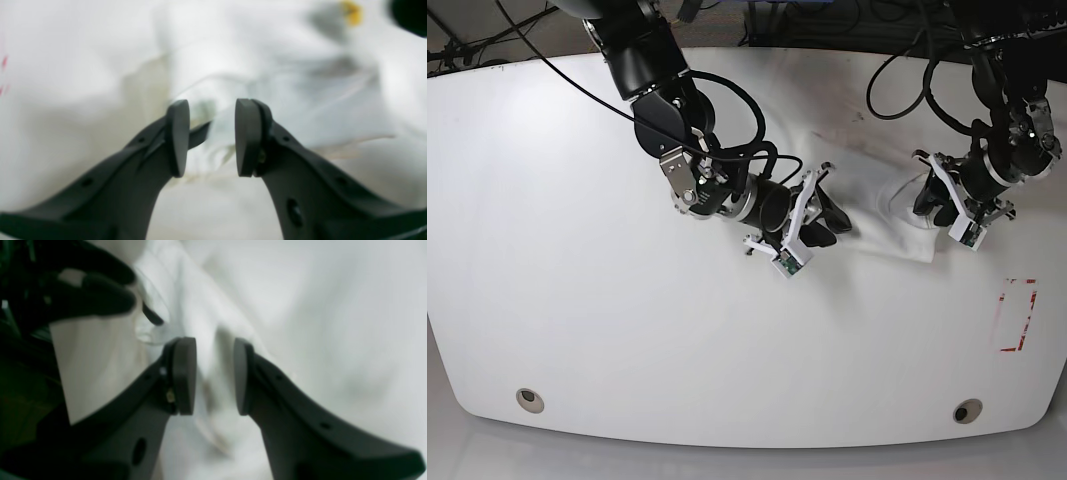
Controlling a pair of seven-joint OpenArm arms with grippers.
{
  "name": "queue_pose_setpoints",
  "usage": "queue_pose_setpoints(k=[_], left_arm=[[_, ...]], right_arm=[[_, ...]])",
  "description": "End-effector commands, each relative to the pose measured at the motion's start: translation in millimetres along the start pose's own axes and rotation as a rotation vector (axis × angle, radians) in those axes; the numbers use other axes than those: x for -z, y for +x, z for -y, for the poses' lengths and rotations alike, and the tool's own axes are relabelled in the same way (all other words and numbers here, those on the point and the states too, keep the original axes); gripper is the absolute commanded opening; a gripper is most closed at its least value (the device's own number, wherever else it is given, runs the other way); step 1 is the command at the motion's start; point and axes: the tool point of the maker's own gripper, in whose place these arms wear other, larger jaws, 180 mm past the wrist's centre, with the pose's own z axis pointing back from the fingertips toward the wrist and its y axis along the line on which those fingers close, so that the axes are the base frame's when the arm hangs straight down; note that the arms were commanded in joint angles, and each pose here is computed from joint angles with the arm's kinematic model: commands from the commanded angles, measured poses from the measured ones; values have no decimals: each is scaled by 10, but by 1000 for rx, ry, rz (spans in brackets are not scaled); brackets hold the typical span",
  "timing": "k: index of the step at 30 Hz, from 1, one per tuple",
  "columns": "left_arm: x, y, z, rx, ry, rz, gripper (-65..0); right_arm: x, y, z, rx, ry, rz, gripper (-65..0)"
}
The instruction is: Fold the T-shirt properly
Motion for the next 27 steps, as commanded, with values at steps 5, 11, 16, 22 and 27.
queue_pose_setpoints(k=[5,11,16,22,27], left_arm=[[149,350,80,-39,-37,129,-439],[449,251,-178,-186,-46,112,-438],[623,-2,-511,-271,-16,71,-438],[603,-104,-841,-270,47,51,-438],[490,158,-846,-254,18,146,-439]], right_arm=[[38,129,80,0,1,30,-474],[32,75,72,6,2,22,-476],[-80,-57,26,10,-2,16,-476],[-142,-40,-50,0,6,32,-476],[-130,-106,59,-2,-11,3,-474]])
